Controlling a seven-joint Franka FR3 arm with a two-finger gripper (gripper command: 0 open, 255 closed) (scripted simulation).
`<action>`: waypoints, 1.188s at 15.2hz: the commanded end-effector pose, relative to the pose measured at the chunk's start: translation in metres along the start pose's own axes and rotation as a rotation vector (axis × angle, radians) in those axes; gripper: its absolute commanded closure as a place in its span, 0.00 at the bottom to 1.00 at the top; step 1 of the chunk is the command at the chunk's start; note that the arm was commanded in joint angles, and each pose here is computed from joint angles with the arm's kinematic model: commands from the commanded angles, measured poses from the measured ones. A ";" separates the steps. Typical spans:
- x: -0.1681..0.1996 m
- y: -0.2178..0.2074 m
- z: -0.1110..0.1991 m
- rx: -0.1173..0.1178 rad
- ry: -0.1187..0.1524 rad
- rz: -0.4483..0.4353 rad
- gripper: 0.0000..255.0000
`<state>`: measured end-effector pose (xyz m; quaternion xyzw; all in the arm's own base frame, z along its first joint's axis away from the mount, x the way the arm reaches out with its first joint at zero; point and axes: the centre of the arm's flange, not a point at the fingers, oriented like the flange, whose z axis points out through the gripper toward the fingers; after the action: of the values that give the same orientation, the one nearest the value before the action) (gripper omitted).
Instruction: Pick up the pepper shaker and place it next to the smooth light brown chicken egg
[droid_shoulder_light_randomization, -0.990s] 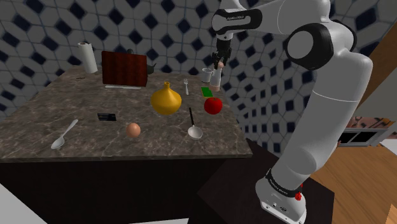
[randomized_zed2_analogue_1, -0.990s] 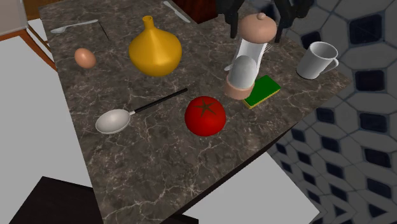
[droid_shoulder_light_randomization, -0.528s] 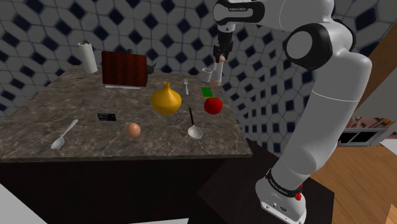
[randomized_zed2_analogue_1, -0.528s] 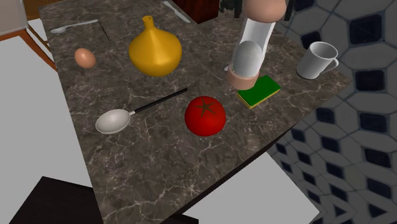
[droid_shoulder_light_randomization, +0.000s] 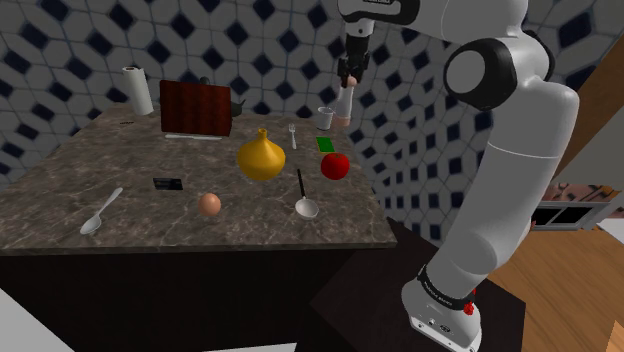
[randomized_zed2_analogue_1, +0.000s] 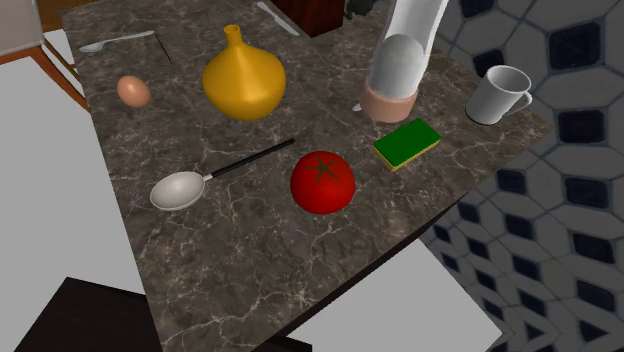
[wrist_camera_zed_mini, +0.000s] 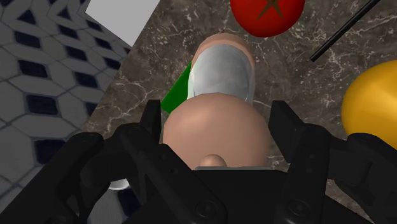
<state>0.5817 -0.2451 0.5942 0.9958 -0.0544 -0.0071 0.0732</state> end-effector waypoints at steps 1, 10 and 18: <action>0.000 0.001 -0.011 0.000 0.000 0.000 1.00; 0.000 0.008 -0.058 0.000 0.000 0.000 1.00; -0.012 -0.082 -0.075 0.000 0.000 0.000 1.00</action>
<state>0.5810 -0.1612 0.6574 0.9959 -0.0536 -0.0072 0.0729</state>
